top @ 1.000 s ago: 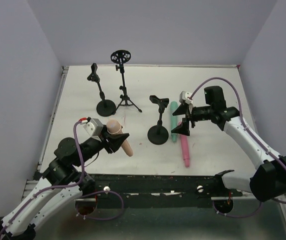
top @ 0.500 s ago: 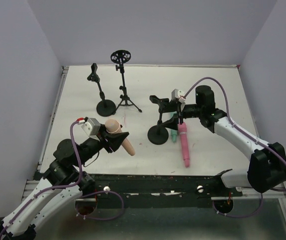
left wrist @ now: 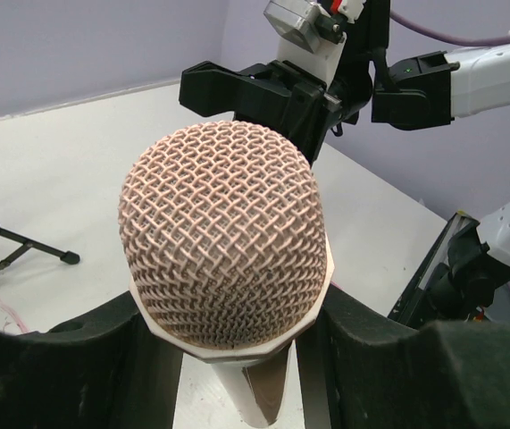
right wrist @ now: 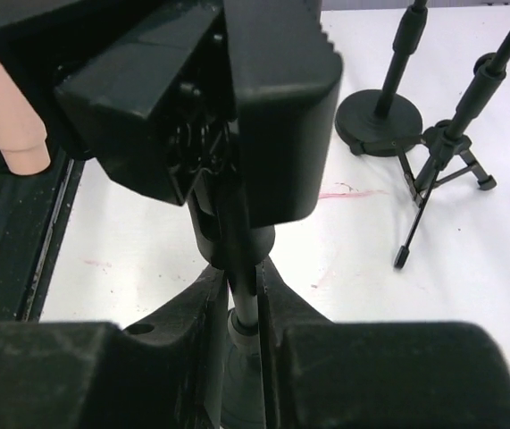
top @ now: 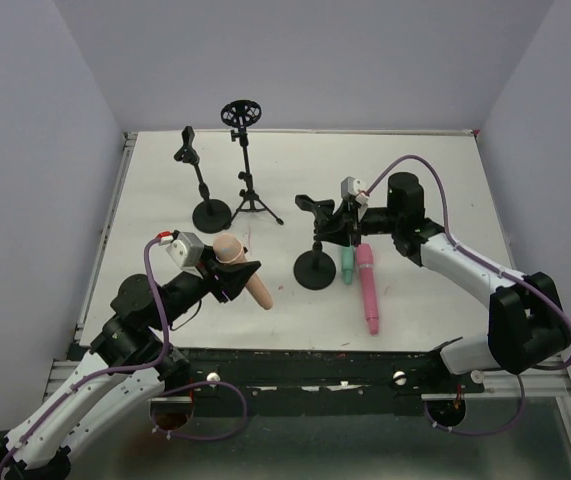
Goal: Attach the microphones to the stand
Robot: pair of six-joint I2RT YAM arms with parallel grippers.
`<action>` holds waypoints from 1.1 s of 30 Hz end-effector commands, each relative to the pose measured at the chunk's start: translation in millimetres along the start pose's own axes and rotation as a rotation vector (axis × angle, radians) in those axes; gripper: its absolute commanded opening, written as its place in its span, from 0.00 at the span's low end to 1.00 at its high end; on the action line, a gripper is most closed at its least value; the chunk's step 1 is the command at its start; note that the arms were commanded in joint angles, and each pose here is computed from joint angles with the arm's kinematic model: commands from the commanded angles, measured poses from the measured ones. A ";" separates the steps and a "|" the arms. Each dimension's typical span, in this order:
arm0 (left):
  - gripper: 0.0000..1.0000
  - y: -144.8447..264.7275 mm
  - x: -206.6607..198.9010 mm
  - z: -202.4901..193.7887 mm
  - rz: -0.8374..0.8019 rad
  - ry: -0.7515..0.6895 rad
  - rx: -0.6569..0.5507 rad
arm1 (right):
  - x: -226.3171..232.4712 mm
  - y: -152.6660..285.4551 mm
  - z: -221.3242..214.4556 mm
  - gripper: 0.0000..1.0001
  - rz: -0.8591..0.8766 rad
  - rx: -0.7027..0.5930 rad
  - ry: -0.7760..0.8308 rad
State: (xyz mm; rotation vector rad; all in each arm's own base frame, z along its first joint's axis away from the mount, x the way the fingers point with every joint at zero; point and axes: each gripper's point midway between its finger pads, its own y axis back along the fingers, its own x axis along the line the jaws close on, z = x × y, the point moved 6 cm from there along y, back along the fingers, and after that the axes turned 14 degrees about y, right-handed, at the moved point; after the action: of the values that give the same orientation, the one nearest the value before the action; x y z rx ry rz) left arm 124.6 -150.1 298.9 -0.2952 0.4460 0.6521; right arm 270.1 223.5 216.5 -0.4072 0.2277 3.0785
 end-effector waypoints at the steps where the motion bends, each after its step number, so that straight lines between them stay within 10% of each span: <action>1: 0.00 0.6 -2.9 6.2 -0.015 -0.004 -0.032 | 9.5 -6.2 7.2 0.20 0.115 -0.059 0.030; 12: 0.00 -3.4 -4.9 8.6 -0.027 -0.025 -0.018 | 32.3 -8.0 7.4 0.20 0.266 -0.069 0.029; 23: 0.00 -7.6 -12.2 20.2 -0.045 -0.103 0.027 | 33.2 11.7 14.2 0.90 0.178 0.070 0.007; 33: 0.00 -23.5 -15.9 37.2 -0.039 -0.208 0.076 | 27.0 42.2 63.2 1.00 0.077 0.217 -0.058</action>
State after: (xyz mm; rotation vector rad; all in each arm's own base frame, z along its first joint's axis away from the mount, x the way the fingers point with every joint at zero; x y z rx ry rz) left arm 136.4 -159.8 326.0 -0.1875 0.3358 0.6368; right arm 232.0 199.7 267.3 -0.4309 0.4523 3.1158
